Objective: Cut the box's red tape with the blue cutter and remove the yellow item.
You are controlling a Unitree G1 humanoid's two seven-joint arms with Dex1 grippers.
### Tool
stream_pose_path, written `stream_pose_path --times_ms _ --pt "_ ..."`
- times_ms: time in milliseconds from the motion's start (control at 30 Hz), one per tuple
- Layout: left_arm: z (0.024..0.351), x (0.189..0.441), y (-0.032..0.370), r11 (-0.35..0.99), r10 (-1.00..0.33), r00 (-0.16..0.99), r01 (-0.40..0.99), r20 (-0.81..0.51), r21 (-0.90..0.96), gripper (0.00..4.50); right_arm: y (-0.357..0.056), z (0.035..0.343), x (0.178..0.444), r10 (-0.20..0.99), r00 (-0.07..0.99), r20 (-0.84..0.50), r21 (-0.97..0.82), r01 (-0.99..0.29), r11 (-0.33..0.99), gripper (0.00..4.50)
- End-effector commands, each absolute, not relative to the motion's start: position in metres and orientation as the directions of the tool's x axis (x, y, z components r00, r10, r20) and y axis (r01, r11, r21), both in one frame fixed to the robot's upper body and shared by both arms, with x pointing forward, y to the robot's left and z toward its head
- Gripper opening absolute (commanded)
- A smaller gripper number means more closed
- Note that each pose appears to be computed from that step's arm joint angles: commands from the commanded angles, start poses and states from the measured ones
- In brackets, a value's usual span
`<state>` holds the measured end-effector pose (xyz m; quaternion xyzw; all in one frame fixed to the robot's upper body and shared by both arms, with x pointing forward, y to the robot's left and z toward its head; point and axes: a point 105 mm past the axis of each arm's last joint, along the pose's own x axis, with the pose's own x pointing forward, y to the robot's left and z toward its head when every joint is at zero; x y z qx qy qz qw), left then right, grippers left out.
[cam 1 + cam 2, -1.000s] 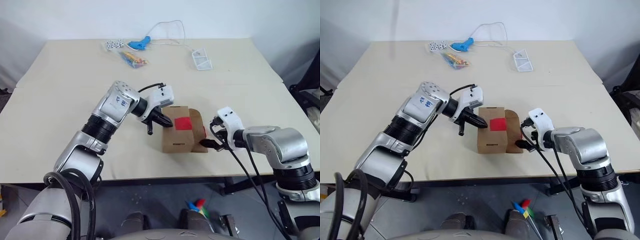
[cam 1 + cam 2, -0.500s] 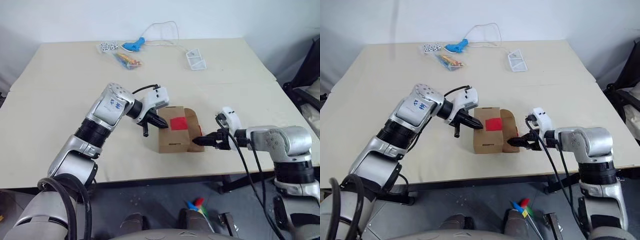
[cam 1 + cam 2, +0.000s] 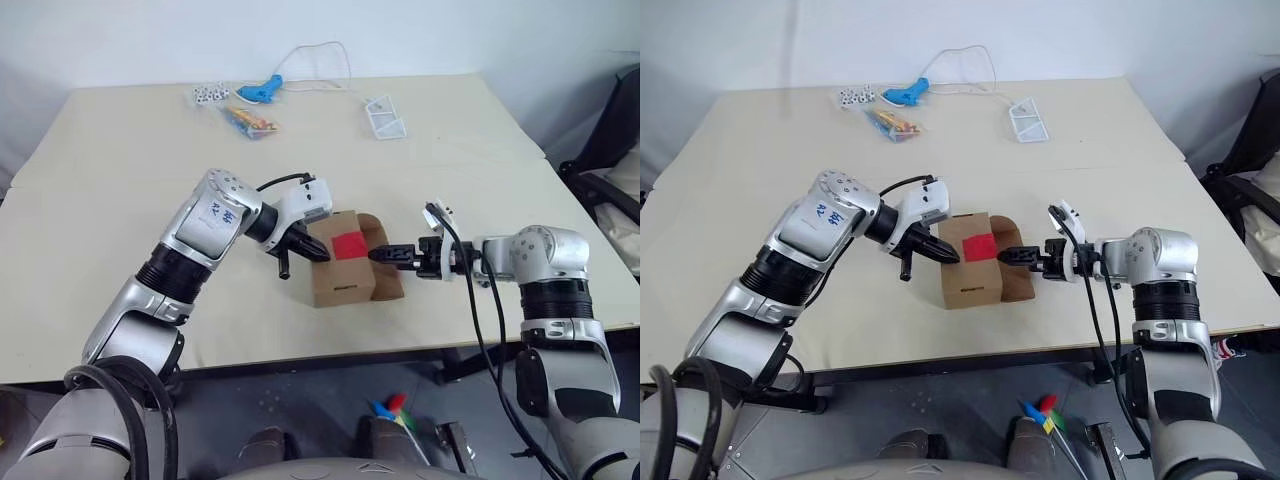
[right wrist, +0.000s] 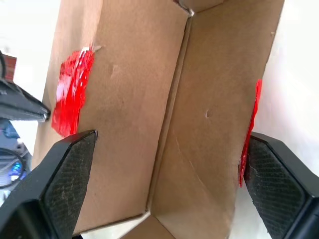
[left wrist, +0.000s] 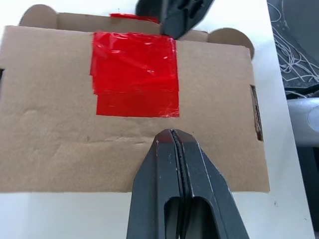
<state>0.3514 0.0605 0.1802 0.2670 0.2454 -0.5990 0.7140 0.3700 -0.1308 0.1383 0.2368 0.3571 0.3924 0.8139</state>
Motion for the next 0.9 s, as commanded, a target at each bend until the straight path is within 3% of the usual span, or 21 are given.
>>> stream_pose_path --times_ms 33,233,400,833,900 --pt "0.15 0.342 0.064 0.136 -0.678 0.088 0.991 -0.729 -0.006 0.0 -0.123 0.136 0.377 0.82 0.423 -0.385 0.659 -0.497 0.565 4.47" --pt "0.149 0.341 0.065 0.133 -0.673 0.085 0.991 -0.735 -0.007 0.0 -0.122 0.135 0.386 0.826 0.421 -0.374 0.647 -0.519 0.558 4.47" --pt "0.15 0.344 0.065 0.141 -0.671 0.096 0.99 -0.736 0.001 0.0 -0.122 0.128 0.377 0.835 0.365 -0.412 0.631 -0.546 0.551 4.47" --pt "0.152 0.353 0.059 0.144 -0.685 0.111 0.99 -0.72 0.016 0.0 -0.136 0.137 0.375 0.798 0.45 -0.401 0.611 -0.518 0.599 0.1" --pt "0.152 0.354 0.059 0.144 -0.685 0.113 0.989 -0.72 0.018 0.0 -0.14 0.141 0.374 0.783 0.471 -0.405 0.598 -0.512 0.617 0.02"
